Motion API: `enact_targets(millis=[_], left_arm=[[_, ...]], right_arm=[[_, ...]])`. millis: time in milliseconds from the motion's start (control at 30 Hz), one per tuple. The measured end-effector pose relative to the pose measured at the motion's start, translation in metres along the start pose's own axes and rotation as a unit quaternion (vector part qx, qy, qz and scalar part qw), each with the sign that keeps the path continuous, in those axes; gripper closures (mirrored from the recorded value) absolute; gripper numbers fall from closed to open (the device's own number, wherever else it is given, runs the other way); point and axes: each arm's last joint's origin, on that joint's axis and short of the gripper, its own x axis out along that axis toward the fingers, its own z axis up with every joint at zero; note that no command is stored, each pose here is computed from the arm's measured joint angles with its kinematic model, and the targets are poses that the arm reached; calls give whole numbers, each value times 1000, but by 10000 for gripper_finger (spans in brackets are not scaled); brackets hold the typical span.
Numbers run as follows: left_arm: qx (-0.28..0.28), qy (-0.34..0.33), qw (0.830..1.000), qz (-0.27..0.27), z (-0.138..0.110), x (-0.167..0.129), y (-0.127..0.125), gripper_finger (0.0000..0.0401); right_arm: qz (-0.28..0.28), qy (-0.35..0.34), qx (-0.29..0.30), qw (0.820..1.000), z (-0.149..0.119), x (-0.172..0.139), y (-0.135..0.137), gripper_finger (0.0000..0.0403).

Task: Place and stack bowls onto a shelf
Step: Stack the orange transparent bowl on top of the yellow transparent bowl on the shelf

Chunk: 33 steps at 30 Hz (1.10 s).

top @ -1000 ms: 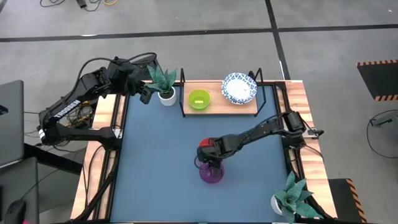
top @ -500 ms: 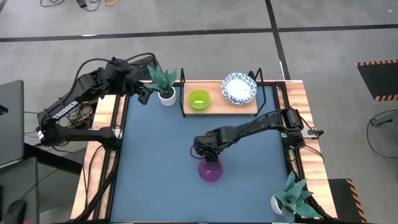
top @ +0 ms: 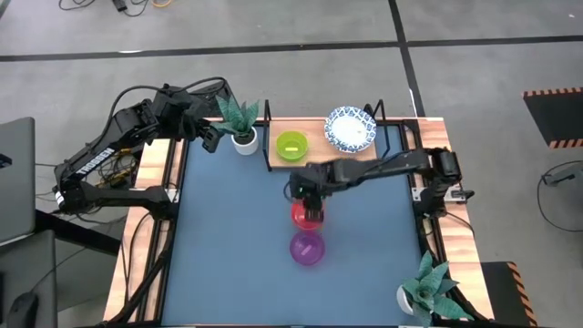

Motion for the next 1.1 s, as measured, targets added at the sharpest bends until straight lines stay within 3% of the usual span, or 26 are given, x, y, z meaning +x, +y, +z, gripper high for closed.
enact_targets(millis=[233,567,767,867,1033,1100], left_arm=[[-4,0,1000,1,0,0,0,101],[-16,-5,1000,16,0,0,1,101],[-29,-12,999,26,1,0,1,101],[-32,-12,999,26,1,0,1,101],[-40,-13,999,26,1,0,1,101],[-43,-13,999,28,1,0,1,101]], right_arm=[[-4,21,17,1000,-6,2,-40,216],[29,63,-36,997,-7,46,-26,216],[30,107,-34,993,-14,77,-32,223],[29,104,-35,994,-14,78,-33,261],[33,100,-40,994,-14,70,-37,379],[31,94,-34,994,-13,67,-41,380]])
